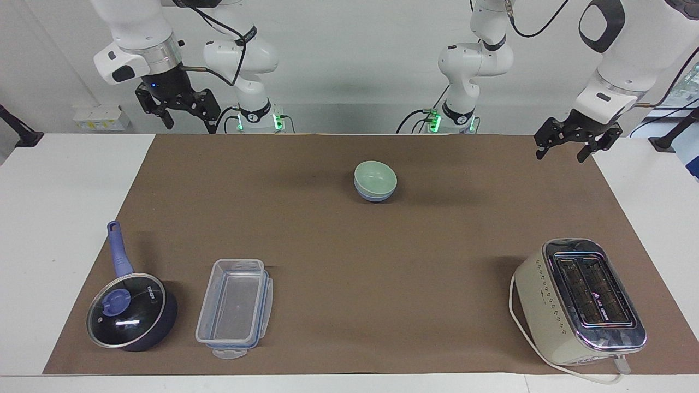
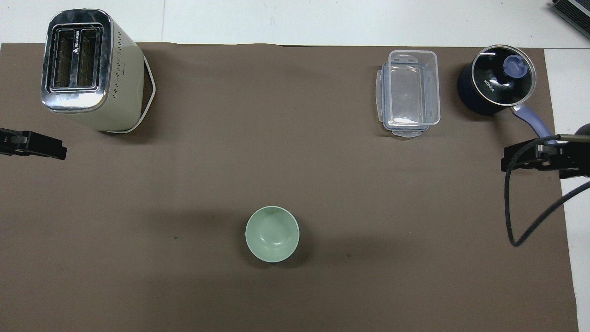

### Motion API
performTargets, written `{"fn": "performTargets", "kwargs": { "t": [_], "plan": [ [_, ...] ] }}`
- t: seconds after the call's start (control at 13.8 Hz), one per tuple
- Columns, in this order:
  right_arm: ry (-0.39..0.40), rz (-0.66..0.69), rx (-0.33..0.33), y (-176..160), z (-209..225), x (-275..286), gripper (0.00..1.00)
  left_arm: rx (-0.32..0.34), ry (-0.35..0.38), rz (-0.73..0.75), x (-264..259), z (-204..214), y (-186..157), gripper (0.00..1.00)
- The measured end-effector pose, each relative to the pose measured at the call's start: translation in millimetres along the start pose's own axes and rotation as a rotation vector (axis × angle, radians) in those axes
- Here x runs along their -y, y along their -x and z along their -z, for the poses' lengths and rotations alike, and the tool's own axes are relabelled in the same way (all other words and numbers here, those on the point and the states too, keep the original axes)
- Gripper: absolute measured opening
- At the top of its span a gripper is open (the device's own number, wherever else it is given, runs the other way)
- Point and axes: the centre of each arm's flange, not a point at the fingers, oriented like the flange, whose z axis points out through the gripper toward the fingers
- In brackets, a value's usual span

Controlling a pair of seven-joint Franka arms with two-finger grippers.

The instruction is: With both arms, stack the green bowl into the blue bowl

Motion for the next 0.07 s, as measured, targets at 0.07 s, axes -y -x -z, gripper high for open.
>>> {"fn": "performTargets", "kwargs": {
  "t": [0.07],
  "plan": [
    [0.0, 0.0, 0.001, 0.0, -0.4, 0.0, 1.0, 0.0, 0.0, 0.0, 0.0, 0.0, 0.0, 1.0]
  ]
}}
